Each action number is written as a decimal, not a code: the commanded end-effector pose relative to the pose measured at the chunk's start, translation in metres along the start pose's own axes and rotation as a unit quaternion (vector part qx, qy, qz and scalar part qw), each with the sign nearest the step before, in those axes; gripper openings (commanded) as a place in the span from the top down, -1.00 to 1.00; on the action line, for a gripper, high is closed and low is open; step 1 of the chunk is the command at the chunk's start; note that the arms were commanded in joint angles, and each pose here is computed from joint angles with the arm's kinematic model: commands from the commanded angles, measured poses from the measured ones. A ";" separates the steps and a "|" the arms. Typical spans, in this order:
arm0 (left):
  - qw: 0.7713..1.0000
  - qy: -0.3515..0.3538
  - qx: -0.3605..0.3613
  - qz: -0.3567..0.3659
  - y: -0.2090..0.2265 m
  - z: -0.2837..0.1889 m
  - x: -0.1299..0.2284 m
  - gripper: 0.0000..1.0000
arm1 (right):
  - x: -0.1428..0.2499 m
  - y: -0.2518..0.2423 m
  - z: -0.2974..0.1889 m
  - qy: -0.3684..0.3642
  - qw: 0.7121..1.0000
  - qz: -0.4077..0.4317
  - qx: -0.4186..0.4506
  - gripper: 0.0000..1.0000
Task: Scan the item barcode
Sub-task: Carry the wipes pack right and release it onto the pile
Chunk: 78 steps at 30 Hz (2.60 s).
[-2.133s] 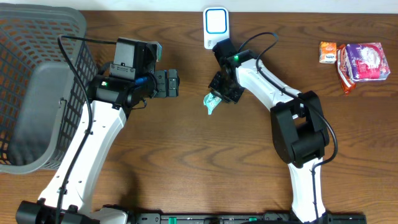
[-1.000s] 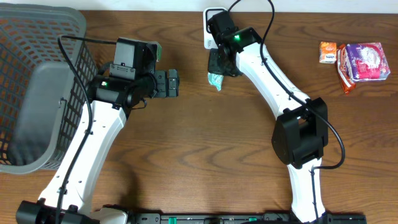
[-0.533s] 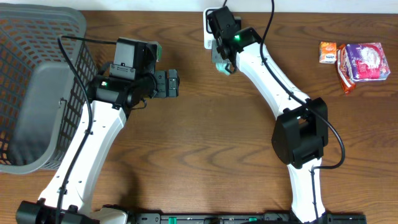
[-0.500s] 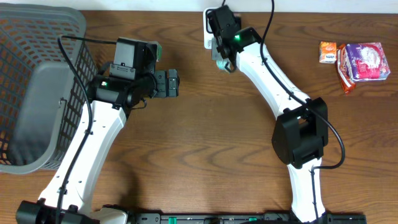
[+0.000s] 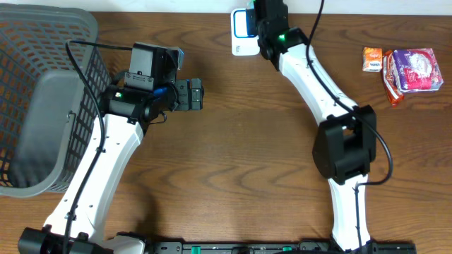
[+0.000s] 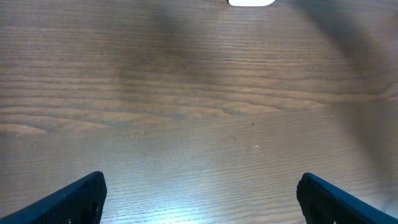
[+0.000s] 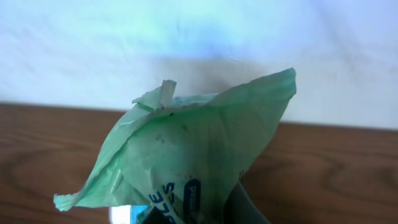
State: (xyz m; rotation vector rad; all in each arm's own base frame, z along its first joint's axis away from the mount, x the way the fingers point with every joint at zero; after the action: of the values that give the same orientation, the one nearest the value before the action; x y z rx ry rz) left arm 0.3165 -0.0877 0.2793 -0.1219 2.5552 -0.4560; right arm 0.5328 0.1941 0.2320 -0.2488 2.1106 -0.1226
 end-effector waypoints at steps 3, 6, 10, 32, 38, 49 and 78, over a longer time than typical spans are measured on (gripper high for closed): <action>1.000 -0.003 -0.003 0.002 0.001 -0.001 -0.002 -0.96 | 0.005 -0.059 -0.005 0.044 0.983 -0.011 0.180 0.98; 1.000 -0.003 -0.003 0.002 0.001 -0.001 -0.002 -0.95 | 0.019 -0.106 -0.009 0.109 0.964 -0.048 0.239 0.98; 1.000 -0.003 -0.003 0.002 0.001 -0.001 -0.002 -0.96 | 0.057 -0.174 -0.013 0.231 0.929 -0.063 0.281 0.98; 1.000 -0.003 -0.003 0.002 0.001 -0.001 -0.002 -0.96 | 0.052 -0.215 -0.124 0.318 0.937 0.082 0.115 -0.99; 1.000 -0.003 -0.003 0.002 0.001 -0.001 -0.002 -0.96 | 0.051 -0.210 -0.123 0.316 0.941 0.094 0.081 -0.99; 1.000 -0.003 -0.003 0.002 0.001 -0.001 -0.002 -0.96 | 0.052 -0.210 -0.123 0.316 0.941 0.094 0.081 -0.99; 1.000 -0.003 -0.003 0.002 0.001 -0.001 -0.002 -0.96 | 0.052 -0.210 -0.123 0.316 0.941 0.094 0.081 -0.98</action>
State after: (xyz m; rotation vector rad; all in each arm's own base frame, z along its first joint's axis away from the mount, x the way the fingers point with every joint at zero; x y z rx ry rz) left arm 0.3165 -0.0877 0.2793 -0.1219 2.5552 -0.4560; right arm 0.4274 -0.0249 0.2947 0.1052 2.7274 -0.2986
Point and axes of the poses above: each gripper's point midway between its finger pads, its own z axis out along the fingers, its own y axis along the line the jaws close on, x = y × z, the point moved 10 cm from there along -z, back along the fingers, and after that the axes turned 9 degrees about -z, right-handed, at the moved point
